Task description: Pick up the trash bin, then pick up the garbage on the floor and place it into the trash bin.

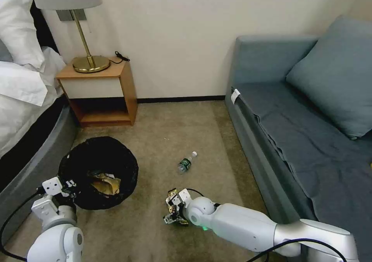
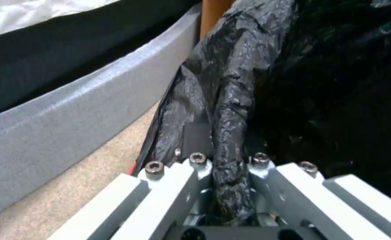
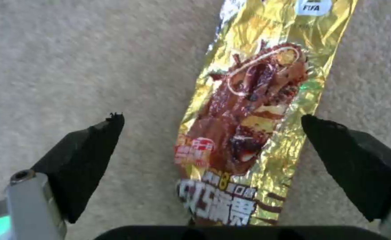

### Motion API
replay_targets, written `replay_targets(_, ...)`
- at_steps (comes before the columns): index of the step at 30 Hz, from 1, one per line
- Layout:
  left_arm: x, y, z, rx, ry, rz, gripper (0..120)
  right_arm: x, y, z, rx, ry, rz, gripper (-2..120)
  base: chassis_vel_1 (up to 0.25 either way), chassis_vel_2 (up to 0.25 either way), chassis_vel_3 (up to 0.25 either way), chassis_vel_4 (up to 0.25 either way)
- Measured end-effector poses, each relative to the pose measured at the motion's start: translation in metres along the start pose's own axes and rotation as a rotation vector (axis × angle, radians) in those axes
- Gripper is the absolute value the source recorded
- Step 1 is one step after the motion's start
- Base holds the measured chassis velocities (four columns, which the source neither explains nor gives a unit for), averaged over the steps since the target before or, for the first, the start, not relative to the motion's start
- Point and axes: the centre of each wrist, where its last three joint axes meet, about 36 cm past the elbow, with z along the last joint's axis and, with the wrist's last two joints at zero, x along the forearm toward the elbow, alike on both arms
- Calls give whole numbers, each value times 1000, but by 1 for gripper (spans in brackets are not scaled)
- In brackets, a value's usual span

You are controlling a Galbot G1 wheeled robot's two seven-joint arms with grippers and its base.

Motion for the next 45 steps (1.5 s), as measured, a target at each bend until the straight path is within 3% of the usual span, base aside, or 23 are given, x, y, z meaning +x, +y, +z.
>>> replay_targets(15,0,-1,-1,0,-4,3,2,-5,-7,6,23,-8,24,99,0,0,0,0)
replay_targets(26,0,-3,-2,-1,-8,7,2,-9,-5,12,37,-18,23,73,0,0,0,0)
replay_targets(34,0,-4,-2,-2,-9,9,2,-10,-5,15,47,-21,26,47,0,0,0,0)
replay_targets(36,0,-4,-2,-2,-9,11,2,-10,-5,16,50,-24,26,33,0,0,0,0)
replay_targets(43,0,-5,-2,-2,-10,12,2,-9,-5,17,55,-35,26,20,0,0,0,0)
replay_targets(45,-1,-5,-1,-3,-8,13,2,-5,-6,17,57,-46,22,11,0,0,0,0)
